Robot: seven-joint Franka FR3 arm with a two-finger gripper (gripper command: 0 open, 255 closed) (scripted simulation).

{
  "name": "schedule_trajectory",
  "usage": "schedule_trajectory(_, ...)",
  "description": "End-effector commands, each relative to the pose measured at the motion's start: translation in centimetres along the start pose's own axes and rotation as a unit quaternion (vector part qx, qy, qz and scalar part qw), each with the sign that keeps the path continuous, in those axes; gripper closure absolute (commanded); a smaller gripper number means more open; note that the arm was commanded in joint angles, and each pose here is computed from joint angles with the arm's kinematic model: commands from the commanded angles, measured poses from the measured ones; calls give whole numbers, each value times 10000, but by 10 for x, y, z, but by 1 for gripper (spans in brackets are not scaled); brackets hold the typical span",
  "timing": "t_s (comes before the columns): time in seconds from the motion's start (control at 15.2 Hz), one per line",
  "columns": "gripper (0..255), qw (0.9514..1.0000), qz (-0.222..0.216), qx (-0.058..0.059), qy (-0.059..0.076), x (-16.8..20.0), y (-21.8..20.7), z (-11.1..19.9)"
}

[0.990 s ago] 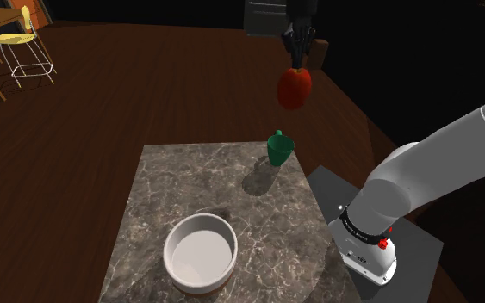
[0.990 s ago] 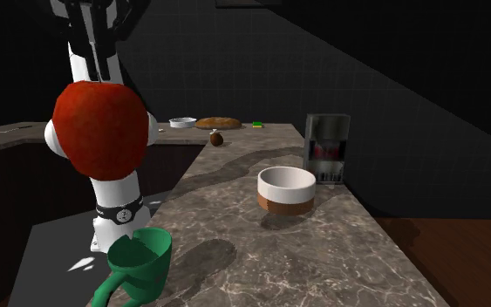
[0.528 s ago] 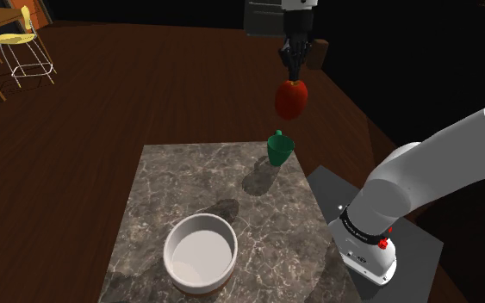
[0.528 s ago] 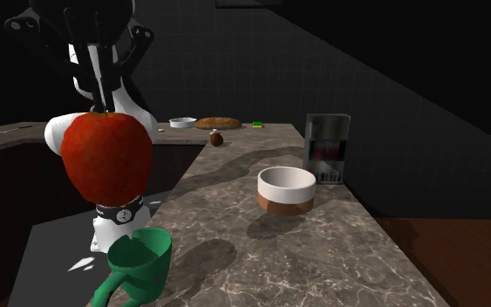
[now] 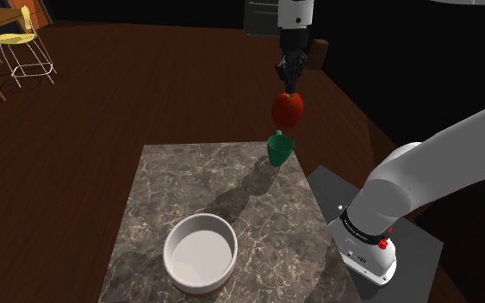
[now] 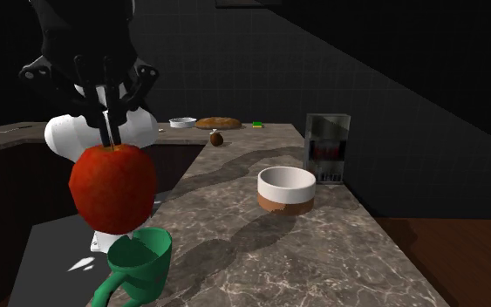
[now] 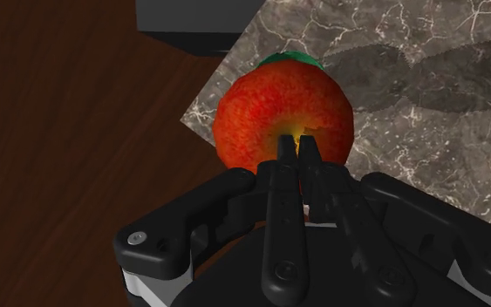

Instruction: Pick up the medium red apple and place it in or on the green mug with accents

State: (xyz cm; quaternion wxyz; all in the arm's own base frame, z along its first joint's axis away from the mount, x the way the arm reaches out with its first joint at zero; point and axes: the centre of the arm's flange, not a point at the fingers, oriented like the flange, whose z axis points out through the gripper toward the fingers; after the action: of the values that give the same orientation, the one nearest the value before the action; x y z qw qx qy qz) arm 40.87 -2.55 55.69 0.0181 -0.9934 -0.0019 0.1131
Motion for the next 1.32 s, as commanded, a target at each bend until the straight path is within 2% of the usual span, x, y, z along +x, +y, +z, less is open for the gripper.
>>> schedule_trajectory(0.0, 255, 10000, 0, 0, 3, 2, 1, 11)
schedule_trajectory(0.53, 255, 10000, 0, 0, 3, 11, 3, 51)
schedule_trajectory(0.99, 255, 10000, 0, 0, 3, 11, 3, 51)
schedule_trajectory(1.06, 0, 10000, 0, 0, 3, 11, 3, 51)
schedule_trajectory(1.25, 0, 10000, 0, 0, 3, 11, 3, 51)
